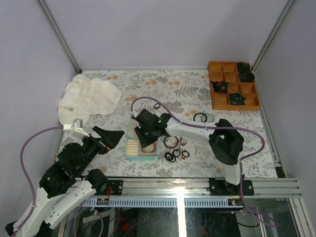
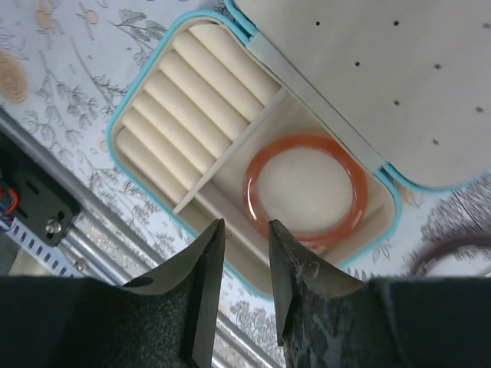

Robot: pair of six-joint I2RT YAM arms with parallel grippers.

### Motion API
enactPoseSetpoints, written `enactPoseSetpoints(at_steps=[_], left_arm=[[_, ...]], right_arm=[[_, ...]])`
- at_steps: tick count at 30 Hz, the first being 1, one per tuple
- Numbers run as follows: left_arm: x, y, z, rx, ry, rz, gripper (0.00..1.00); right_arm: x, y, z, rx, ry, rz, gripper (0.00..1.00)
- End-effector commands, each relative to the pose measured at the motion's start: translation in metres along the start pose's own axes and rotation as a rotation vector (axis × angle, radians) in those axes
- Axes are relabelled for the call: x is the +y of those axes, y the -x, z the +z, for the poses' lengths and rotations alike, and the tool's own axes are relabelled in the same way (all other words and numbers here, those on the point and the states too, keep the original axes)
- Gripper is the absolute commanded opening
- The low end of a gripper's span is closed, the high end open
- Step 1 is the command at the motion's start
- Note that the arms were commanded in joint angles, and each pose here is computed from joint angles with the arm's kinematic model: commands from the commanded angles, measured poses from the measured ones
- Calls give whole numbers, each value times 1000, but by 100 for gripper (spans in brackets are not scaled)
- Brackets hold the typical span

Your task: Organize the mixed jewelry

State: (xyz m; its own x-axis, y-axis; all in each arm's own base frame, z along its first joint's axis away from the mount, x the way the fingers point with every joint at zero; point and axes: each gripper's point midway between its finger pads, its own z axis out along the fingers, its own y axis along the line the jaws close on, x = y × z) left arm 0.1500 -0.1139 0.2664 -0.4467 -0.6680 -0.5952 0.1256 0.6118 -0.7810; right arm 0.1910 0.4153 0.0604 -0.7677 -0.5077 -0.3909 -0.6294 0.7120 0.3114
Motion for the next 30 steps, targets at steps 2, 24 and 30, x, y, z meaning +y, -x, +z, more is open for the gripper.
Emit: enactPoseSetpoints(at_steps=[2,24,30], left_arm=[[7,5,8,-19,70,21,100],[2,-24,109,60,191,125,100],[4,-43,132,99,169,102,100]], right_arm=[[7,14,-59,-140,3,-37,36],[-53,-98,-121,-224,-61,27,42],[-62,-124,-111,-187,-62,57,42]])
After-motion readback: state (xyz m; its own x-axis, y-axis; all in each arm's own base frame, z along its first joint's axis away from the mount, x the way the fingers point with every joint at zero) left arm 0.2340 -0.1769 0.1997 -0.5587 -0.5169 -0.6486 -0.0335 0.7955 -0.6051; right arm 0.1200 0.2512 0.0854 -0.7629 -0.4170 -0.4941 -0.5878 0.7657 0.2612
